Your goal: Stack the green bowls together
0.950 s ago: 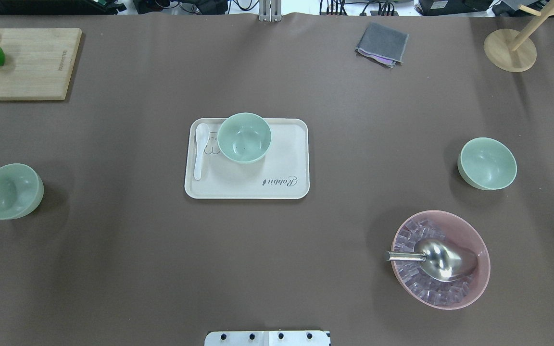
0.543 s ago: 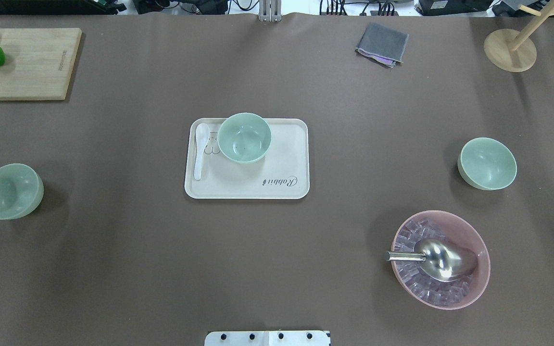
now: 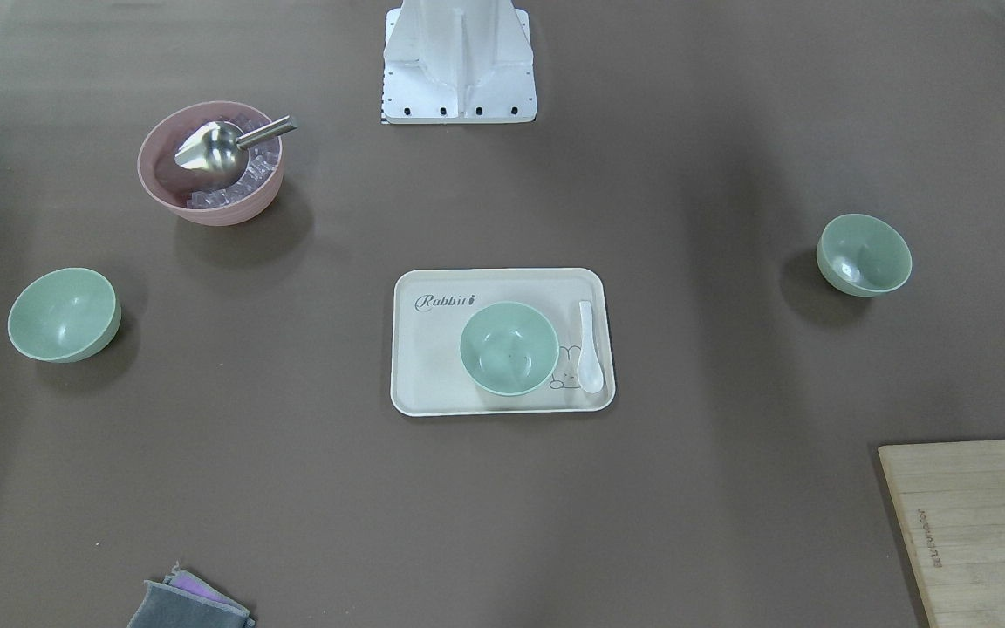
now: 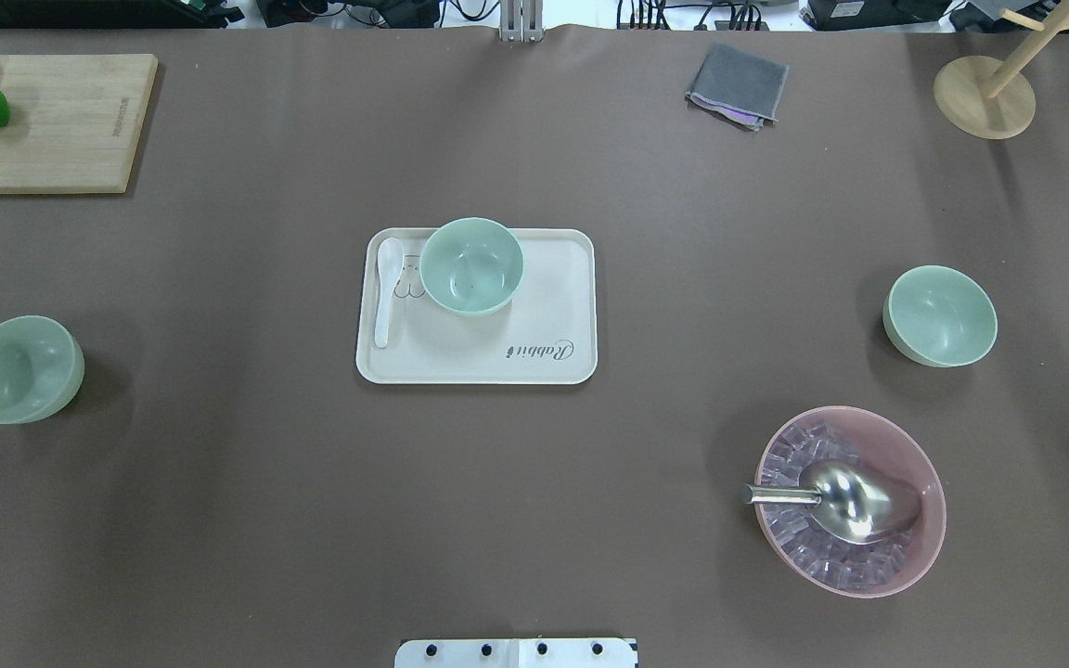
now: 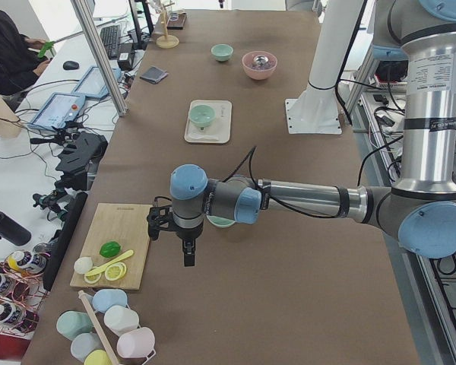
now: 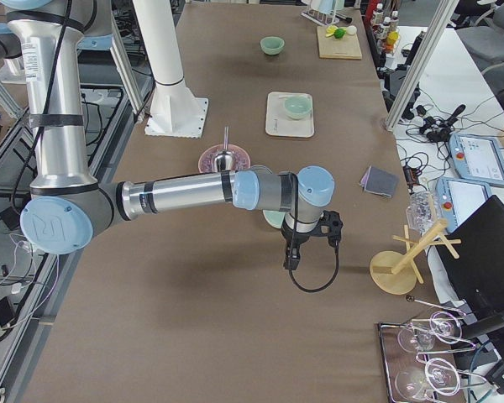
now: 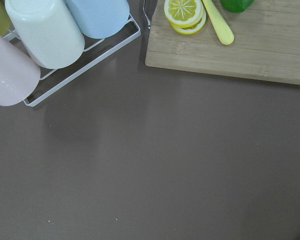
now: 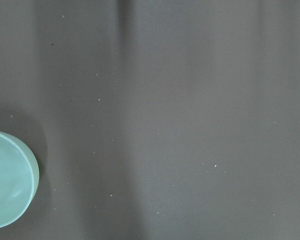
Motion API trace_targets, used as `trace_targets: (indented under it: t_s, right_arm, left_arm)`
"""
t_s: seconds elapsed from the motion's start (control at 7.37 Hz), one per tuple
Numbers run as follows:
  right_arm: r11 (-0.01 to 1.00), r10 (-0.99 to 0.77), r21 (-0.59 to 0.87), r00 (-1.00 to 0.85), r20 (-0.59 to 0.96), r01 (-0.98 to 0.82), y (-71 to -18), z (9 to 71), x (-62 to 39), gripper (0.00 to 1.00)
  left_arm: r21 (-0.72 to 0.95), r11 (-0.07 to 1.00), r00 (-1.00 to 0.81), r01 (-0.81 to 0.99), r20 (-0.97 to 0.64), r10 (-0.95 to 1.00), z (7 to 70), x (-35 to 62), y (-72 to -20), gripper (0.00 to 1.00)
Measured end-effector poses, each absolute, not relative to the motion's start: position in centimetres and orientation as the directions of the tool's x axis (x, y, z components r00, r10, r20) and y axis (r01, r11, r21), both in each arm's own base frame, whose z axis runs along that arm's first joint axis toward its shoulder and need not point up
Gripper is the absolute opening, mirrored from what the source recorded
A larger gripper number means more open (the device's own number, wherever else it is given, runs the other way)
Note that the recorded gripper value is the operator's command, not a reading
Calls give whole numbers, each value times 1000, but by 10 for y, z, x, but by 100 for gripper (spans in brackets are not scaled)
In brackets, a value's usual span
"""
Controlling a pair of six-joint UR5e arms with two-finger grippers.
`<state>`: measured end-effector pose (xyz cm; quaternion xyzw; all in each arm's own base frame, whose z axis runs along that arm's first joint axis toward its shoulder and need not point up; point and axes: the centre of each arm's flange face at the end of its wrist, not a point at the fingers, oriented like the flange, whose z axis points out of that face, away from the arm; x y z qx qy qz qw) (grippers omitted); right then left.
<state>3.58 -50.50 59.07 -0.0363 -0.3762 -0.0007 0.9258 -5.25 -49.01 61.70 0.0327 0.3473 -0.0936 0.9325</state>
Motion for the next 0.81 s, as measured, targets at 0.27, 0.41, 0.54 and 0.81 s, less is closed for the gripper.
trace_targets:
  t_s: [0.27, 0.41, 0.54, 0.81]
  right_arm:
    - [997, 26, -67, 717, 697, 29, -505, 590, 36, 100]
    - [997, 26, -67, 717, 697, 29, -505, 590, 36, 100]
    - [997, 26, -66, 717, 697, 29, -505, 590, 36, 100]
    - [998, 24, -63, 717, 697, 28, -506, 588, 36, 100]
  left_arm:
    - [-1, 980, 741, 197, -655, -149, 615, -52, -491, 98]
    - [1, 981, 740, 196, -656, -147, 614, -52, -492, 98]
    - [3, 981, 740, 196, -656, -146, 613, -51, -493, 98]
    - [5, 981, 740, 195, -656, -144, 612, -51, -494, 98]
